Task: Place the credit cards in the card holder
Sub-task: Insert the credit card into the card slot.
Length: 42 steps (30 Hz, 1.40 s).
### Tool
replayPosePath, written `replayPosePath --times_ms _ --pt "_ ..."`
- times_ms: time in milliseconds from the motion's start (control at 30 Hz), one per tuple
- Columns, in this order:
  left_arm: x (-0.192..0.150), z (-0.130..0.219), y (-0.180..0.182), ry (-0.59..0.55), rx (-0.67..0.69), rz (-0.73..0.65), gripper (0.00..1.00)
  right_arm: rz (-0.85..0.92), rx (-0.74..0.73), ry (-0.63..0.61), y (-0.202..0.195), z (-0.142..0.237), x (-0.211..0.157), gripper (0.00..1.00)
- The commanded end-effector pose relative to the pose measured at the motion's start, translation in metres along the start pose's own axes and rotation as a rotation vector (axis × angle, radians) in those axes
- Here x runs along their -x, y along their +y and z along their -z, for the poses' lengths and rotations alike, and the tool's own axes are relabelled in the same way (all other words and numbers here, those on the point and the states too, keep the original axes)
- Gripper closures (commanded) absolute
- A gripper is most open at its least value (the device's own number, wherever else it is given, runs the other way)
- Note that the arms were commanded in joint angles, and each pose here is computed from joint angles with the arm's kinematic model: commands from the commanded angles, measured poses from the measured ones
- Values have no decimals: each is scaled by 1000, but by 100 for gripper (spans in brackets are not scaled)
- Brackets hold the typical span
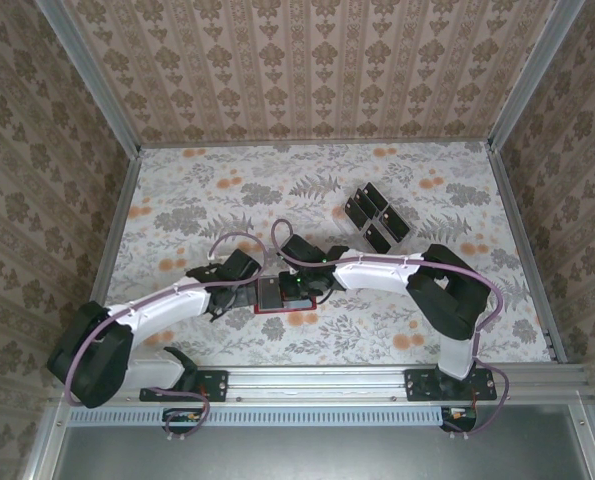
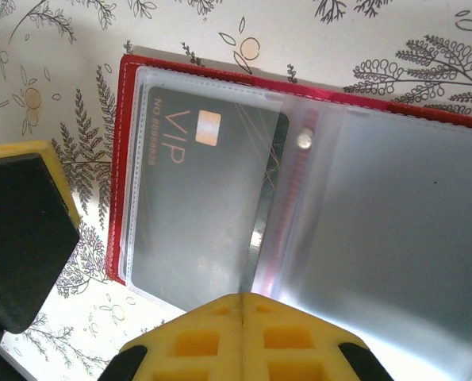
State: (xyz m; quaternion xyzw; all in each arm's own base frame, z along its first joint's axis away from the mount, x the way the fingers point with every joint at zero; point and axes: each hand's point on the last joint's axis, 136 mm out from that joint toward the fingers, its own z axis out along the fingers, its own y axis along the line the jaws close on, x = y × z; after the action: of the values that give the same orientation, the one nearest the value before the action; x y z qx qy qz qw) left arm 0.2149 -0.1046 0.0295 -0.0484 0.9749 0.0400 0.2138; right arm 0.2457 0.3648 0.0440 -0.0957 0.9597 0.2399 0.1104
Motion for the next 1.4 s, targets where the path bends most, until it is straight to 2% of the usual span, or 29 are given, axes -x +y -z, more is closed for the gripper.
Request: replayPosePath --times_ms 0,1000,1367 --pt "-14 -9 12 42 58 2 0 -14 -34 23 -11 -9 -7 100" --pt "-25 -26 -2 84 30 -29 0 39 7 99 18 -33 -11 100" --pt "9 8 14 -11 60 4 0 32 -12 12 7 3 7 99"
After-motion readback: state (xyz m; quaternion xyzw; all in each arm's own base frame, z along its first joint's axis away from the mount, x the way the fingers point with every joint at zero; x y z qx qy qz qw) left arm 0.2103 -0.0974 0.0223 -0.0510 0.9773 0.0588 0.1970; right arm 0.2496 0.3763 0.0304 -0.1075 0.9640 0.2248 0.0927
